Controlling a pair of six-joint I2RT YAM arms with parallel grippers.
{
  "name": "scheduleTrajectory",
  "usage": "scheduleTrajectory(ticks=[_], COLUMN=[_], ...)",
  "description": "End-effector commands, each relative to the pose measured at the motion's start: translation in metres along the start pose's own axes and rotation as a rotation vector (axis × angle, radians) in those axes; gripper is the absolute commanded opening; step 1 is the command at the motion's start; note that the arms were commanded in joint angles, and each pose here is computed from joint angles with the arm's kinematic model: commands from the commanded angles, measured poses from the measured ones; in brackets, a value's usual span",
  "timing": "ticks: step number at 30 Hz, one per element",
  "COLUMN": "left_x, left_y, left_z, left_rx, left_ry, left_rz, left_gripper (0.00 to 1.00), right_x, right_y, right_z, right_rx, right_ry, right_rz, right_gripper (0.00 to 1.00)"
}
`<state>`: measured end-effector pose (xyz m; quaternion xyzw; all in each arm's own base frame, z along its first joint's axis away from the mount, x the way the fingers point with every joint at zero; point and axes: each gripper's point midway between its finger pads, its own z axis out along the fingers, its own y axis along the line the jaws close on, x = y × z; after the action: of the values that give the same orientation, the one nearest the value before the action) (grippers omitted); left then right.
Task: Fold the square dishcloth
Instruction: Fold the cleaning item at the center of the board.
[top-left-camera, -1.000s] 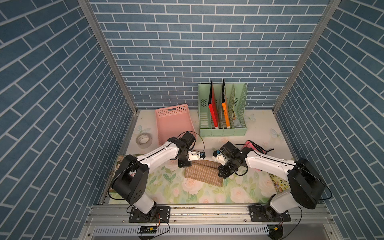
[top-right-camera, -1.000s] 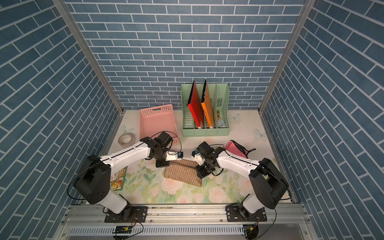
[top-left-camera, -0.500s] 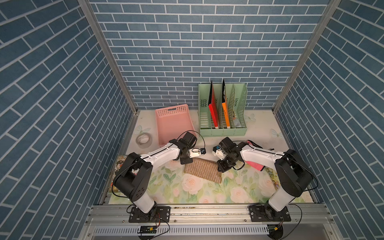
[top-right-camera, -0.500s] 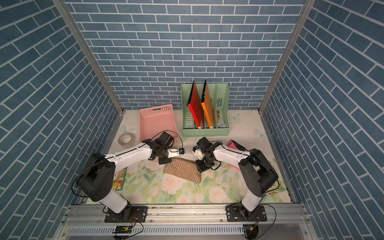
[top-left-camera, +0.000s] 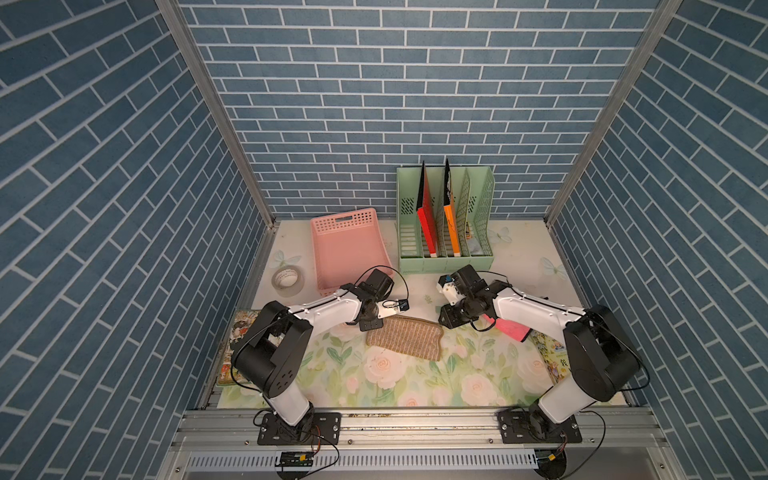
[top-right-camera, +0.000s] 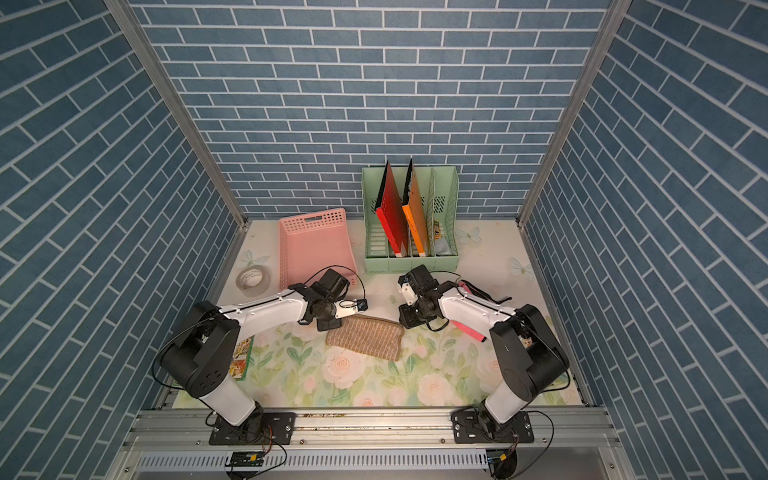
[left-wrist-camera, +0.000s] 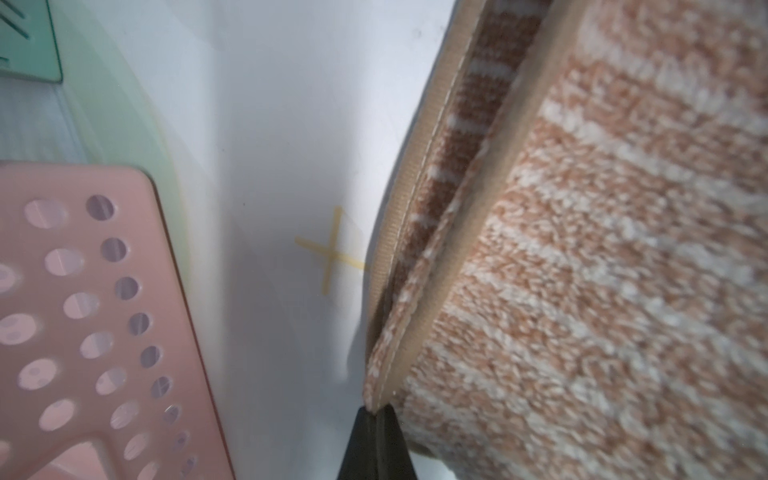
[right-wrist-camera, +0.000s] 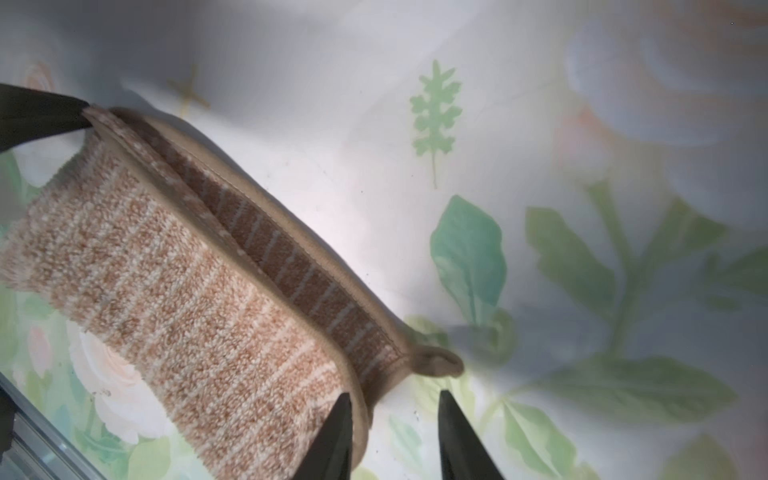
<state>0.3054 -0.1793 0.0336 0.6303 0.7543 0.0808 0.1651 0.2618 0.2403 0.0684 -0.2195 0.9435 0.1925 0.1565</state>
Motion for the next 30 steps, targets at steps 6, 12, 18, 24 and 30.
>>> scheduleTrajectory(ticks=[6,12,18,24,30], left_x=[0.010,0.009,0.005,-0.023,-0.020], left_y=[-0.004,-0.001,0.025,0.031,-0.056], left_z=[0.003,0.000,-0.017,-0.081,-0.084], left_rx=[0.008,-0.002,-0.087,-0.041,0.221], left_ry=[0.027,0.026,0.008,-0.174,-0.217], left_rz=[-0.018,-0.025,-0.047,-0.048,0.035], left_gripper=[0.00,0.01,0.26,0.52,0.49], right_x=[0.000,0.027,0.070,0.073,0.071], right_y=[0.081,0.096,0.030,0.026,0.024], right_z=[-0.039,0.011,0.061,0.064,0.062], right_rx=[-0.404,-0.456,-0.236,-0.203,-0.183], right_ry=[-0.237,-0.115,0.025,0.049,0.060], right_rz=[0.076,0.136,0.264,0.244,0.224], right_gripper=[0.26,0.13,0.02,0.02,0.01])
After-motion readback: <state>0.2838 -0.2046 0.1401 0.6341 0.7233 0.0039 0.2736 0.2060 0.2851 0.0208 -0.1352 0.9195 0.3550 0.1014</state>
